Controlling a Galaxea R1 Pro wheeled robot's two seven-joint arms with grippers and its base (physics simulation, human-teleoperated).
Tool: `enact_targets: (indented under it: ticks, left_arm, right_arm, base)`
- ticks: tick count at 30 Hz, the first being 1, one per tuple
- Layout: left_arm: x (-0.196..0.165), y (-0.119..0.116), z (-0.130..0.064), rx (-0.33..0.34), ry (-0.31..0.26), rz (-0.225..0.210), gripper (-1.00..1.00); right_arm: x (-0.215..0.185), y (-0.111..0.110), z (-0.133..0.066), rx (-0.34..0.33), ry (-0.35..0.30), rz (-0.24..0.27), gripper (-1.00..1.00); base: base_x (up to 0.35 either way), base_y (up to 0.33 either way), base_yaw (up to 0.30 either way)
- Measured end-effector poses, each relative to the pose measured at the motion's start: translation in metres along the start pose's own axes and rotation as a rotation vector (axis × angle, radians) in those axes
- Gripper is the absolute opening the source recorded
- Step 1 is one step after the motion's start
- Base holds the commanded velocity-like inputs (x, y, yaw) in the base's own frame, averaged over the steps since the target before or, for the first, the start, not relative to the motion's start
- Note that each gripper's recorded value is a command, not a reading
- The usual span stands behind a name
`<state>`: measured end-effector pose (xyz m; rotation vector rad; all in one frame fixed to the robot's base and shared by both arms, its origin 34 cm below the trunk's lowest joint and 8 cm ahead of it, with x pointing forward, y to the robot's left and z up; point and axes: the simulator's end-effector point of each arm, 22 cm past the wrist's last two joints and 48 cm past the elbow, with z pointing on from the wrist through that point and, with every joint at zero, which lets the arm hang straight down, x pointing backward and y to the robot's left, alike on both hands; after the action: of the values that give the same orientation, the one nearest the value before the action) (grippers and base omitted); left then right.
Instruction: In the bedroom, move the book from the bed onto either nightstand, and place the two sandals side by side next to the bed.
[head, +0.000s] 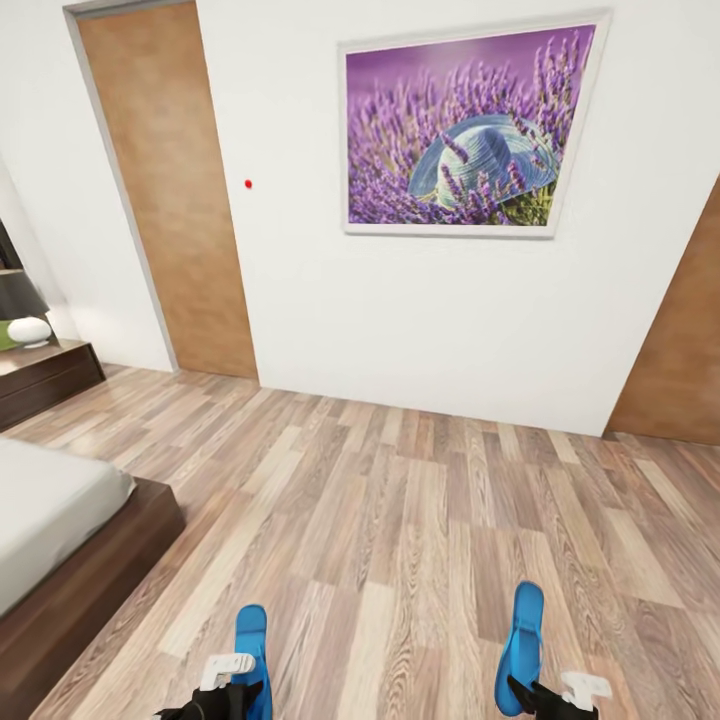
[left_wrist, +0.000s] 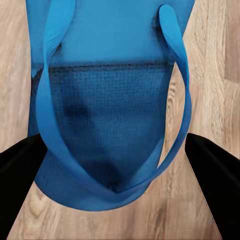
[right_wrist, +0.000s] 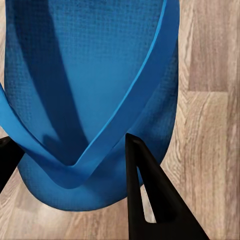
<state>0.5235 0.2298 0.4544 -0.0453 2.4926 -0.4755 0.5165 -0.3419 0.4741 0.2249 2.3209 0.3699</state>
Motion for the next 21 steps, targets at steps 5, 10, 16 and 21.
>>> enact_targets:
  ticks: [5, 10, 16, 21]
  left_arm:
    - [0.0000, 0.0000, 0.0000, 0.000, 0.000, 0.000, -1.00]
    - [0.0001, -0.0004, 0.0001, 0.001, 0.000, 0.000, -1.00]
    - [0.0000, 0.0000, 0.0002, 0.000, 0.000, -0.001, -1.00]
    - [0.0002, 0.0003, 0.0003, 0.000, 0.000, -0.001, -1.00]
  right_arm:
    - [0.0000, 0.0000, 0.0000, 0.000, 0.000, 0.000, -1.00]
    - [0.0000, 0.0001, 0.0000, 0.000, 0.000, 0.000, -1.00]
    - [-0.0001, -0.0001, 0.0002, 0.000, 0.000, 0.001, -1.00]
    - [0.0002, -0.0002, 0.0004, 0.001, 0.000, 0.002, -1.00]
  base:
    - [0.275, -0.149, 0.000]
    - [0.272, -0.155, 0.000]
    - [0.191, -0.118, 0.030]
    - [0.015, -0.010, 0.232]
